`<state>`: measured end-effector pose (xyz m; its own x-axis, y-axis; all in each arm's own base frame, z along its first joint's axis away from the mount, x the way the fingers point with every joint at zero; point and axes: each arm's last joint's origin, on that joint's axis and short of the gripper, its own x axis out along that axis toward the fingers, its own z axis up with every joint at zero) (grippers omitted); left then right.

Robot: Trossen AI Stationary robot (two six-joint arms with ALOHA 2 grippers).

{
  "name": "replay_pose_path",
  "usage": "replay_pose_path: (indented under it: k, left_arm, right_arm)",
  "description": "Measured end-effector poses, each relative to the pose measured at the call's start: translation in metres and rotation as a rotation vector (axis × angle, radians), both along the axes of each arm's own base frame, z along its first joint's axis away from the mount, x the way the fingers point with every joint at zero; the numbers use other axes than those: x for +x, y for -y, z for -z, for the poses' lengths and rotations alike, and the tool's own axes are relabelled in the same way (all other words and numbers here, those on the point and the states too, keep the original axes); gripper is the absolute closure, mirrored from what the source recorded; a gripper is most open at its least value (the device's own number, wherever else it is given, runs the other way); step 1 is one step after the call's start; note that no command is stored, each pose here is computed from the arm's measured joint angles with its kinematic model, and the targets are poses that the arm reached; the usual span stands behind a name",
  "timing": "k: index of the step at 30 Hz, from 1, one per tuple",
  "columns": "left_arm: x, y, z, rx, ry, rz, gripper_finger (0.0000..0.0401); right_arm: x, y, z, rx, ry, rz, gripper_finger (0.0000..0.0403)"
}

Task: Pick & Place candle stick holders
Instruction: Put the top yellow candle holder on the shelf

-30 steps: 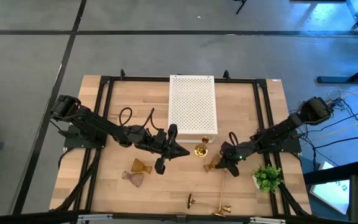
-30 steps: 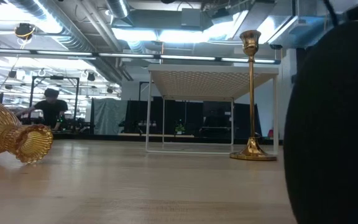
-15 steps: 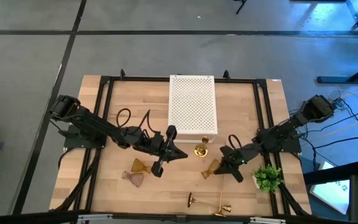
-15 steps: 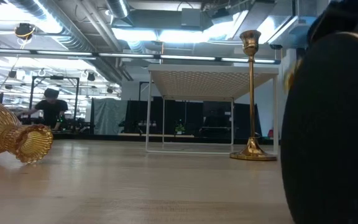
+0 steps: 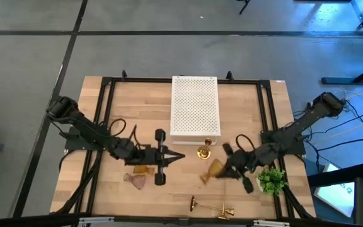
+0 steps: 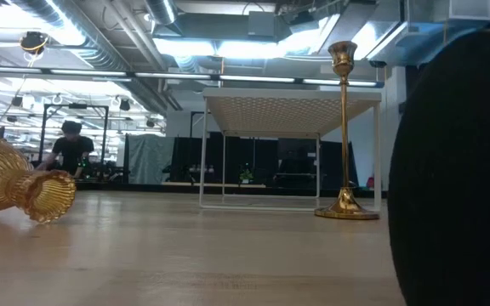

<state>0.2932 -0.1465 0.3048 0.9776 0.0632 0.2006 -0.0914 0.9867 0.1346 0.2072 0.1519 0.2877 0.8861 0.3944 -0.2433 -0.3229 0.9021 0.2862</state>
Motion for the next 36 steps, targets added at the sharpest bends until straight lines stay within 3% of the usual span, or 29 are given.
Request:
replay_pose_path:
  k: [4, 9, 12, 15, 21, 29, 36]
  left_arm:
    - [0.002, 0.018, -0.009, 0.124, -0.134, -0.058, 0.0395]
    - [0.008, 0.030, -0.010, 0.178, -0.182, -0.066, 0.0395]
    - [0.011, 0.030, -0.008, 0.176, -0.179, -0.066, 0.0395]
    - [0.018, 0.018, -0.008, 0.090, -0.174, -0.098, 0.0390]
    - [0.028, 0.002, -0.005, 0.006, -0.183, -0.059, 0.0338]
    - [0.031, -0.002, -0.006, -0.008, -0.173, -0.027, 0.0273]
    - [0.049, -0.006, 0.010, 0.028, -0.138, -0.061, 0.0262]
  right_arm:
    - [0.002, 0.004, -0.025, -0.167, 0.034, 0.271, 0.0381]
    - [0.001, 0.003, -0.036, -0.295, 0.132, 0.411, 0.0381]
    - [0.000, 0.001, -0.039, -0.342, 0.164, 0.415, 0.0381]
    - [-0.003, -0.003, -0.039, -0.366, 0.175, 0.393, 0.0381]
    - [-0.009, -0.009, -0.035, -0.402, 0.156, 0.353, 0.0381]
    - [-0.013, -0.010, -0.036, -0.445, 0.160, 0.419, 0.0381]
    - [-0.007, -0.014, -0.031, -0.476, 0.165, 0.469, 0.0381]
